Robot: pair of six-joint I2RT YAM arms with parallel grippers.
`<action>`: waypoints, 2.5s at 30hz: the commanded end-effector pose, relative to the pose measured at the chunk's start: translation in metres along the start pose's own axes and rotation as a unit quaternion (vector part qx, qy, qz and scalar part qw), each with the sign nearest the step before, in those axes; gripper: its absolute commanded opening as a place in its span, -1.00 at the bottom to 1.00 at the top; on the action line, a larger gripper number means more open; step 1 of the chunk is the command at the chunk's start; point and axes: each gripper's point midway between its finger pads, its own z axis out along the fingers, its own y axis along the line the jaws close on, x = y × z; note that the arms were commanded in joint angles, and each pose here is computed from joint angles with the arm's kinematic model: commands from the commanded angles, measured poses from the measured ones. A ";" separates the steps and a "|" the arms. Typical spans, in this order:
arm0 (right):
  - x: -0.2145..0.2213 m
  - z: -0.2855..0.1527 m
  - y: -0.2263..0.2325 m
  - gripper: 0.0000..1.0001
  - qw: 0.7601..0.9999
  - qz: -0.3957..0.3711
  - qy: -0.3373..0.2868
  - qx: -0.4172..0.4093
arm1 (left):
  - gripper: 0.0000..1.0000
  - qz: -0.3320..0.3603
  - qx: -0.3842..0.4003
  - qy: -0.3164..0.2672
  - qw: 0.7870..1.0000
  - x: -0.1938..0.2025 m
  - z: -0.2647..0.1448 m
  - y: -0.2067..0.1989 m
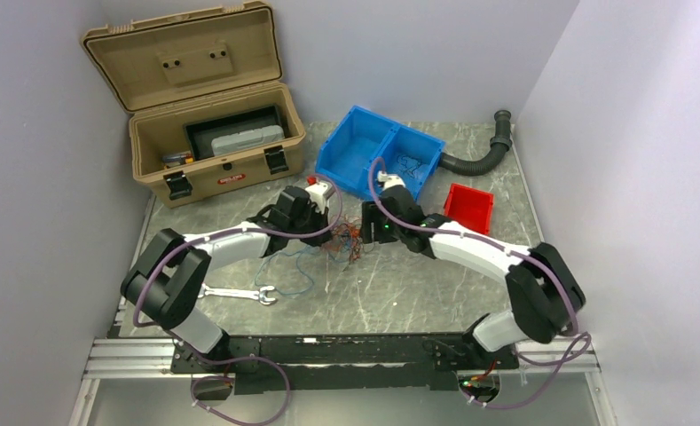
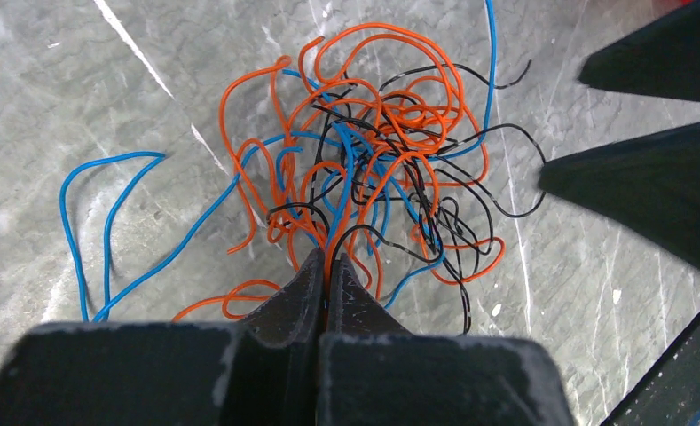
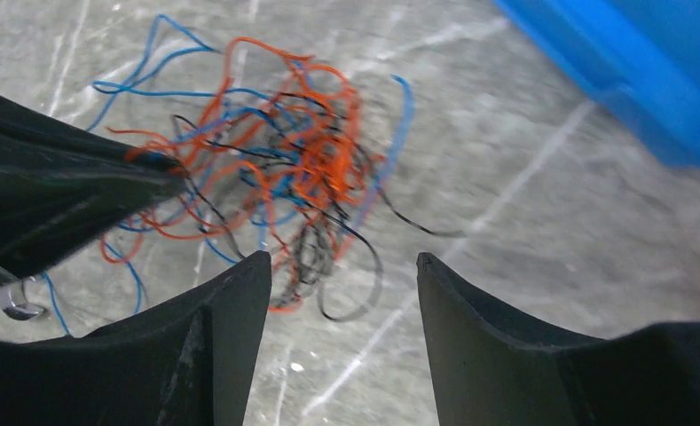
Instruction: Untangle the cables
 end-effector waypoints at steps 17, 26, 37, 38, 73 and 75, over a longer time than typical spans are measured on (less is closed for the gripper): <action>0.036 0.064 -0.056 -0.11 0.957 -0.049 0.076 0.277 | -1.00 -0.023 -0.096 -0.019 0.995 -0.016 -0.009 0.029; 0.032 0.015 -0.111 -0.86 0.948 0.065 0.031 0.311 | -1.00 -0.162 -0.218 -0.054 0.961 -0.002 -0.053 0.112; 0.007 -0.041 -0.127 -0.66 0.949 0.129 -0.043 0.283 | -1.00 -0.187 -0.286 -0.131 0.931 -0.007 -0.098 0.138; 0.005 -0.043 -0.125 -0.47 0.952 0.129 -0.046 0.274 | -1.00 -0.189 -0.287 -0.129 0.930 -0.007 -0.098 0.138; -0.117 -0.100 0.039 -1.00 0.976 -0.019 -0.163 -0.142 | -1.00 -0.127 -0.171 -0.212 0.954 -0.038 -0.105 0.098; -0.125 -0.107 0.045 -1.00 0.973 -0.025 -0.170 -0.155 | -1.00 -0.130 -0.178 -0.214 0.952 -0.038 -0.107 0.100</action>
